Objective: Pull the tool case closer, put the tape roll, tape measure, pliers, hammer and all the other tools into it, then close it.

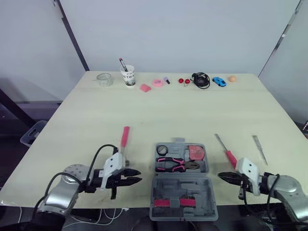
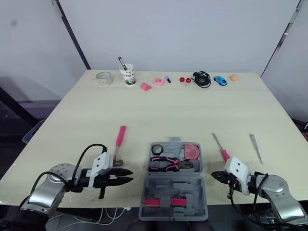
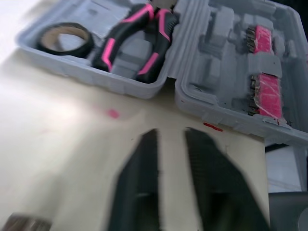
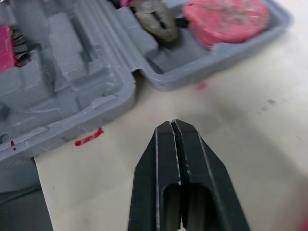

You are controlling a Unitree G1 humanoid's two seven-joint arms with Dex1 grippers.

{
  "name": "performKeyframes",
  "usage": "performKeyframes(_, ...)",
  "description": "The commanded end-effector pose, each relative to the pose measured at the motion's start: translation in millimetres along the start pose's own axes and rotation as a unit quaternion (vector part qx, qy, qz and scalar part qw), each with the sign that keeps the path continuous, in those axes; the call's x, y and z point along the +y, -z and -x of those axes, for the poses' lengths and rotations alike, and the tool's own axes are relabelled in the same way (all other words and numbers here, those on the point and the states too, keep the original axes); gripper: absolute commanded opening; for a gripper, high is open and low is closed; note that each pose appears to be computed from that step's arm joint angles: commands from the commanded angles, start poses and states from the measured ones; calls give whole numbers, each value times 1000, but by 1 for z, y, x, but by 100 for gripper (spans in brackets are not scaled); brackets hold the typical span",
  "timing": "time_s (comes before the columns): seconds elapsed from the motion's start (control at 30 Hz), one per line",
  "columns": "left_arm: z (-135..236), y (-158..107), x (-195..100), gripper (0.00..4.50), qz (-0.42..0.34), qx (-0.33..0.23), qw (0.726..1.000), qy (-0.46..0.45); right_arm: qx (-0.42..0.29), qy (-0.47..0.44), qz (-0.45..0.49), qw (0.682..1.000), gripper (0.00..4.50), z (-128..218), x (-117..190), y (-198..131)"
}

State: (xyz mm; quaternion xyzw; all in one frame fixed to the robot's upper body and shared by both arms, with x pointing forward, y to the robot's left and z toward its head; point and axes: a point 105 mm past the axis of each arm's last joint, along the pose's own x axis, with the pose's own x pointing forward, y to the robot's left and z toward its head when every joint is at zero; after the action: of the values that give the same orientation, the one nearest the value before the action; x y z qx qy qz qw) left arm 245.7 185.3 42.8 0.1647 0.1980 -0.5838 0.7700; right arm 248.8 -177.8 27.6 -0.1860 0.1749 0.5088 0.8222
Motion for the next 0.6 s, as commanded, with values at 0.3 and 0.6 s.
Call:
performKeyframes(0.3,-17,6,10,5,-13,21,1000,10,6,-30,45,999,0,-23,-1,-9)
performKeyframes(0.6,-26,14,8,5,-13,34,999,25,11,-38,49,998,0,-29,2,-10)
